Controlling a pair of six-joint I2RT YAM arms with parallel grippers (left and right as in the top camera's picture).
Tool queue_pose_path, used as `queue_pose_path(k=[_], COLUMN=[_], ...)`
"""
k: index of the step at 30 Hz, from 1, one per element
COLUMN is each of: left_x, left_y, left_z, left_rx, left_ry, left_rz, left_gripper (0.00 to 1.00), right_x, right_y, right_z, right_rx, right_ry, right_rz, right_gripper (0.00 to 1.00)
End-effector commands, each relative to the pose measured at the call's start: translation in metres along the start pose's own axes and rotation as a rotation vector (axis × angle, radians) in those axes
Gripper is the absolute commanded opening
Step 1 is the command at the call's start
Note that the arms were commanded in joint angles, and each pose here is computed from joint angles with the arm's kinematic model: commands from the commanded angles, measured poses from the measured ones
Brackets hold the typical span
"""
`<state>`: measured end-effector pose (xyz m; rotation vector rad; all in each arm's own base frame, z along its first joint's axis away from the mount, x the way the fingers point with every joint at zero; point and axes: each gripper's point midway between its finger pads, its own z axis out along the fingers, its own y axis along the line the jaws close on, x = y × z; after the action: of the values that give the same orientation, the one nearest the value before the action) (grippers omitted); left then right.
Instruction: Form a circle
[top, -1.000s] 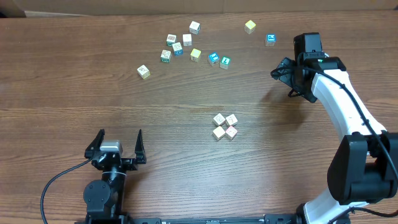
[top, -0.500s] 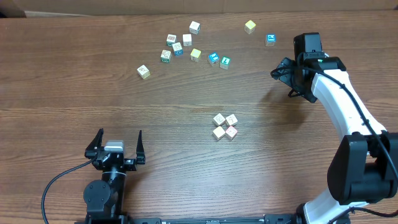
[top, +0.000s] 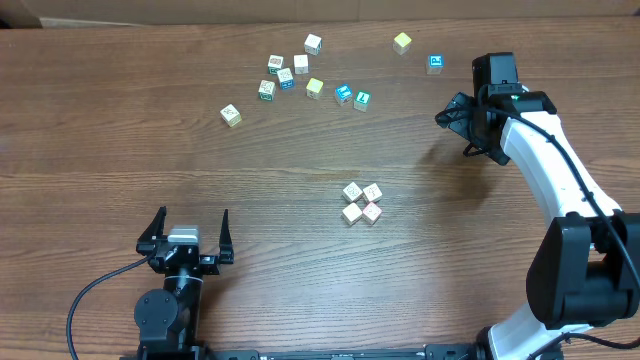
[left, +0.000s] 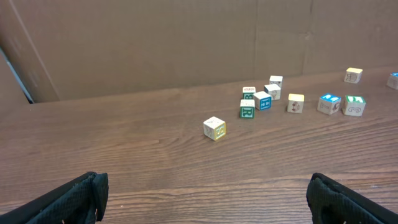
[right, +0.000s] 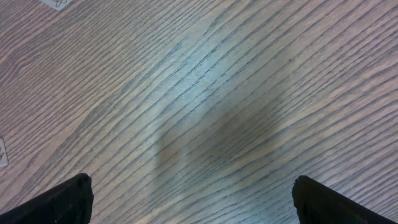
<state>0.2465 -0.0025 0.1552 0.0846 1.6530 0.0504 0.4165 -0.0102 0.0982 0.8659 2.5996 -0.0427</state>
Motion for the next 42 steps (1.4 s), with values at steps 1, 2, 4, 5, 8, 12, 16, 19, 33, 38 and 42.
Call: queue_pose_path(k=[1,2,4,5,8,12,16,19,33,38,42], left_x=[-0.001,-0.001,-0.001,-0.001,-0.001,-0.001,-0.001,-0.001,-0.001,-0.001,-0.001], left_y=[0.0,0.0,0.0,0.0,0.0,0.0,0.0,0.0,0.0,0.0,0.0], left_z=[-0.001,-0.001,-0.001,-0.001,-0.001,-0.001,-0.001,-0.001,-0.001,-0.001,-0.001], left_rx=[-0.001,-0.001,-0.001,-0.001,-0.001,-0.001,-0.001,-0.001,-0.001,-0.001,-0.001], left_ry=[-0.009,-0.009,-0.009,-0.009,-0.009,-0.009,-0.009,-0.009,-0.009,-0.009,-0.009], left_rz=[0.03,0.03,0.03,0.03,0.03,0.03,0.03,0.03,0.03,0.03,0.03], left_gripper=[0.99,1.0,1.0,1.0,0.99,1.0,1.0,1.0,1.0,1.0,1.0], right_x=[-0.009,-0.009,-0.009,-0.009,-0.009,-0.009,-0.009,-0.009,-0.014,-0.005,0.003], right_y=[0.003,0.003,0.003,0.003,0.003,0.003,0.003,0.003,-0.001,-0.012,-0.025], right_z=[-0.006,-0.006,-0.006,-0.006,-0.006,-0.006,-0.006,-0.006,-0.009,-0.022,-0.033], right_rx=[-0.005,-0.006,-0.006,-0.006,-0.006,-0.006,-0.006,-0.006,0.014,0.04,0.08], right_ry=[-0.029,-0.029,-0.029,-0.029,-0.029,-0.029,-0.029,-0.029,-0.052,-0.026,-0.009], right_rz=[0.001,0.001,0.001,0.001,0.001,0.001,0.001,0.001,-0.015,-0.023,-0.031], right_gripper=[1.0,1.0,1.0,1.0,1.0,1.0,1.0,1.0,1.0,1.0,1.0])
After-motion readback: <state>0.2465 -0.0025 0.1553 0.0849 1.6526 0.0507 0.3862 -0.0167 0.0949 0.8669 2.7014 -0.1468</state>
